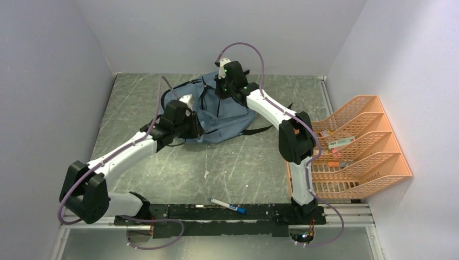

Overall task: Pack the student bag
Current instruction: Pick up the stationery from the center of the board, then place the stationery in the student bag.

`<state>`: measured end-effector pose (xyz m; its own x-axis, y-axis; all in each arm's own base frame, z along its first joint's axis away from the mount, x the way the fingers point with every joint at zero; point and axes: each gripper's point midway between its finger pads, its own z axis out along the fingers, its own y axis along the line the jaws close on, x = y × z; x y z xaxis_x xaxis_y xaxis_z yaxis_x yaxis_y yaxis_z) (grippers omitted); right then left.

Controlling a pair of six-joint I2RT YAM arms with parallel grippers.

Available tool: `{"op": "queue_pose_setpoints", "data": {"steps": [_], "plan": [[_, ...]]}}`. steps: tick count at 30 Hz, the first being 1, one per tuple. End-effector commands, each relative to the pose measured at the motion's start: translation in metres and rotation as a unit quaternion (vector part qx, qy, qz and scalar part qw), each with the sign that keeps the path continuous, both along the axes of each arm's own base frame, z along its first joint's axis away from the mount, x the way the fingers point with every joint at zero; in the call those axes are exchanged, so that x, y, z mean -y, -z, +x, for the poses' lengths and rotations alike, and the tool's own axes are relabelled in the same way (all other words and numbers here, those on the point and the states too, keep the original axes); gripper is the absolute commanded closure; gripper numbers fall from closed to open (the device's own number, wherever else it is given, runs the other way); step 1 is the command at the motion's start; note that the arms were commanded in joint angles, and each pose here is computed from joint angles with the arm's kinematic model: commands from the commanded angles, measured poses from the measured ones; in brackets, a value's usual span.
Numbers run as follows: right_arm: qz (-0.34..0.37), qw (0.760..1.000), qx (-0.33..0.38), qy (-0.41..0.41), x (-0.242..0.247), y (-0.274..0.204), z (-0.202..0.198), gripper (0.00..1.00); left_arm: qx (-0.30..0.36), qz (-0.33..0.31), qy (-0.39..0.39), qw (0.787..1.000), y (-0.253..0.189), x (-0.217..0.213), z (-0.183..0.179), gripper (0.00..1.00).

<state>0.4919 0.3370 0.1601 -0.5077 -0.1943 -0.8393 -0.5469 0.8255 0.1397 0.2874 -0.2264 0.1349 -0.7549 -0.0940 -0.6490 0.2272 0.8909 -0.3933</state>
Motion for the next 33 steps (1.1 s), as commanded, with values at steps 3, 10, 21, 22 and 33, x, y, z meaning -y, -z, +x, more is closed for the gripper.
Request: {"op": "queue_pose_setpoints", "data": {"steps": [3, 10, 21, 22, 33], "plan": [[0.023, 1.0, 0.019, 0.006, 0.001, -0.036, -0.002, 1.0, 0.016, -0.141, 0.011, 0.99, -0.048, 0.037, 0.059, 0.95], [0.025, 0.999, 0.015, 0.013, 0.002, -0.037, -0.003, 1.0, 0.009, -0.154, -0.047, 0.987, -0.049, 0.039, 0.125, 0.95], [0.032, 0.999, 0.017, 0.014, 0.002, -0.043, -0.004, 1.0, 0.007, -0.146, -0.103, 0.984, -0.03, 0.037, 0.177, 0.95], [0.032, 0.999, 0.017, 0.014, 0.002, -0.043, -0.004, 1.0, 0.004, -0.146, -0.107, 0.983, -0.026, 0.036, 0.179, 0.95], [0.046, 0.999, 0.014, 0.007, -0.002, -0.045, -0.008, 1.0, 0.006, -0.188, -0.093, 0.978, -0.011, 0.059, 0.205, 0.94]]}}
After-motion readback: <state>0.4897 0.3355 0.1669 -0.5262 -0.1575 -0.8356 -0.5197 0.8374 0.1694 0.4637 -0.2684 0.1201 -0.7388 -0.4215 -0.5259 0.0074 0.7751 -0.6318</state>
